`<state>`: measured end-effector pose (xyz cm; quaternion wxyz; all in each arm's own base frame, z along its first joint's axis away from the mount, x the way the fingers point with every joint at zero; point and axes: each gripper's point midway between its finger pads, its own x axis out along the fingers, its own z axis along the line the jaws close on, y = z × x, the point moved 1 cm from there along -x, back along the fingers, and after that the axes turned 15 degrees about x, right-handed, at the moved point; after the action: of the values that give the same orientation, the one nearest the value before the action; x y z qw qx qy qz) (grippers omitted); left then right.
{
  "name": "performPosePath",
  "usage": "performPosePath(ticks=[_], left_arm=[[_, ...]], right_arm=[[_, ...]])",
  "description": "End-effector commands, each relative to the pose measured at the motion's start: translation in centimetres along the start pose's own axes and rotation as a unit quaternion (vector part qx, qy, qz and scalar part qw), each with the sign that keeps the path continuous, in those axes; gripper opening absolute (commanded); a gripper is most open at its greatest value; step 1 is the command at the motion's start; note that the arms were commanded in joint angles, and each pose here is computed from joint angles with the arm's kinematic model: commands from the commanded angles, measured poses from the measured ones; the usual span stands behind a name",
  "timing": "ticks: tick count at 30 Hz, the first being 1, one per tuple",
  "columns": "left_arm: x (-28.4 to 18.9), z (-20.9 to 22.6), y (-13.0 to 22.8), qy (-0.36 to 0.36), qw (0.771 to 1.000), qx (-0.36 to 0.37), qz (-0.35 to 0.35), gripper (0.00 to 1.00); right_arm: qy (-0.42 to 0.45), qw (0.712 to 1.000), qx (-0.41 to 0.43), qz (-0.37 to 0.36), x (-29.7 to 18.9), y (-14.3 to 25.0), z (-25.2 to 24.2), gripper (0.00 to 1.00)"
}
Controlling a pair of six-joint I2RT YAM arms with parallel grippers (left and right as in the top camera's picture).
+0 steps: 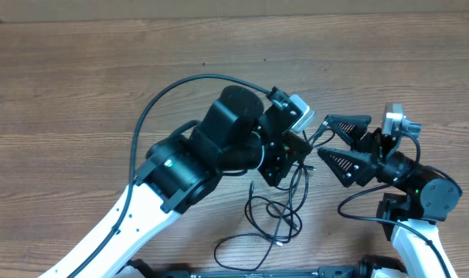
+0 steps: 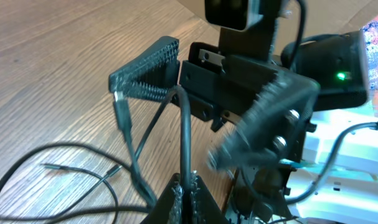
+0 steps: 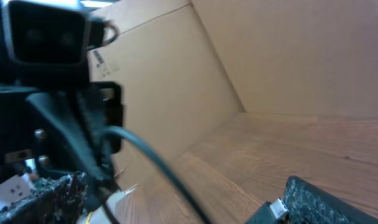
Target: Untangle cables
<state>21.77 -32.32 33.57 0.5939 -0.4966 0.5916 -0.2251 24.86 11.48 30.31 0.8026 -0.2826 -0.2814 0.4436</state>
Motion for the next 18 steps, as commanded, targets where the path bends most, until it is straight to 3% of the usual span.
performPosePath(ticks=[1, 10, 18], left_arm=[[0.1, -0.3, -1.2, 0.018, 1.000, 0.000, -0.019, 0.04], [0.0, 0.0, -2.0, 0.007, 0.999, 0.009, -0.035, 0.04], [-0.3, 3.4, -2.4, -0.099, 0.994, 0.010, -0.043, 0.04]], right_arm=[[-0.011, 1.000, -0.008, 0.009, 0.4, 0.2, 0.6, 1.00], [-0.016, 1.000, 0.001, 0.025, 0.4, 0.8, 0.7, 0.98], [-0.020, 0.999, 0.007, 0.034, 0.5, 1.1, 0.9, 0.93]])
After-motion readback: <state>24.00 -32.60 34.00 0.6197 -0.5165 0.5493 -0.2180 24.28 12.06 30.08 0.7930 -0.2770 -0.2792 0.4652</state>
